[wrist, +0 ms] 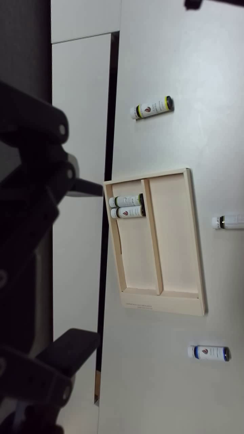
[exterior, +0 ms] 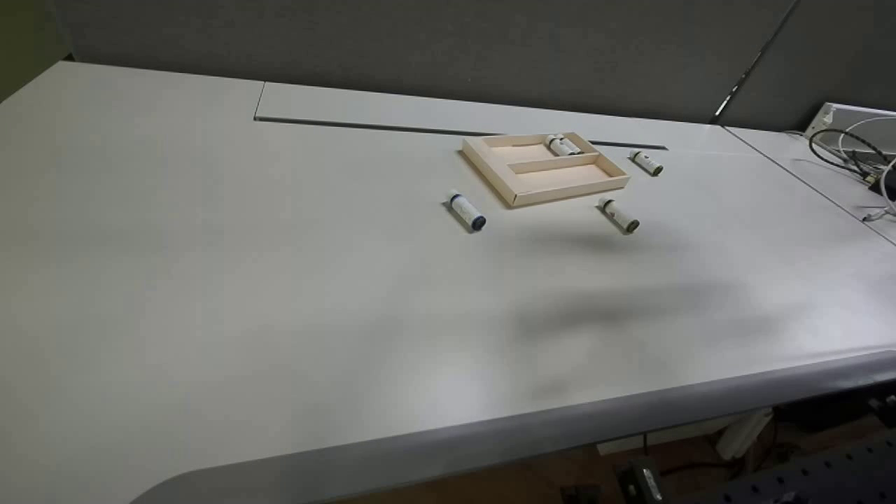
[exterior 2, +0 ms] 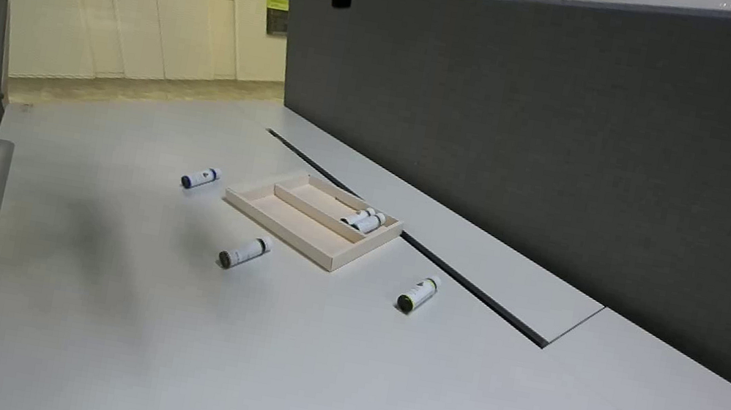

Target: Pick up a bottle from the tray and put it on the table

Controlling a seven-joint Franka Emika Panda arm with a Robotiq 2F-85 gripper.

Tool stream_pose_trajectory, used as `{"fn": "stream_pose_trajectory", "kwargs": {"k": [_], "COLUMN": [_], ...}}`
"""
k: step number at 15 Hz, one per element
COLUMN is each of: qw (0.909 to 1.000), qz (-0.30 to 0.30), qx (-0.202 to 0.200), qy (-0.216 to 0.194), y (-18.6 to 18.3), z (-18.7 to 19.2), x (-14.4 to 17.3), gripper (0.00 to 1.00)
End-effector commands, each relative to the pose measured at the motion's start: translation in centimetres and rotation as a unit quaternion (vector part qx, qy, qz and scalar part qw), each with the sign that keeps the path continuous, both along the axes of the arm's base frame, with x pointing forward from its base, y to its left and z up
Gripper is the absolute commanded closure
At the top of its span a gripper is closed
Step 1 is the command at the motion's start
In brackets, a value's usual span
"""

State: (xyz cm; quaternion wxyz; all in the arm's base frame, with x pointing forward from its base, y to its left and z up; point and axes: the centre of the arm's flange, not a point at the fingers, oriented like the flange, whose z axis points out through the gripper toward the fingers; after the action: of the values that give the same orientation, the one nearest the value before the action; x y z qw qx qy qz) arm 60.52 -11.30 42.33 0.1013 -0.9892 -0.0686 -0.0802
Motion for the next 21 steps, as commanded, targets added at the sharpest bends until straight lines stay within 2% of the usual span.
{"fn": "stream_pose_trajectory", "kwargs": {"k": [1, 4, 8, 15, 21], "qw": [0.9989, 0.9960, 0.9933, 0.9881, 0.9862], "qz": [0.025, 0.047, 0.053, 0.087, 0.100], "qx": [-0.035, -0.069, -0.091, -0.111, -0.107], "qy": [0.018, 0.031, 0.048, 0.061, 0.077], "y": [0.1, 1.4, 3.3, 5.0, 6.3], "z": [-3.1, -7.7, -13.4, -22.2, -27.4], "x": [8.8, 13.4, 16.4, 18.0, 18.6], "gripper": [0.00, 0.00, 0.00, 0.00, 0.00]}}
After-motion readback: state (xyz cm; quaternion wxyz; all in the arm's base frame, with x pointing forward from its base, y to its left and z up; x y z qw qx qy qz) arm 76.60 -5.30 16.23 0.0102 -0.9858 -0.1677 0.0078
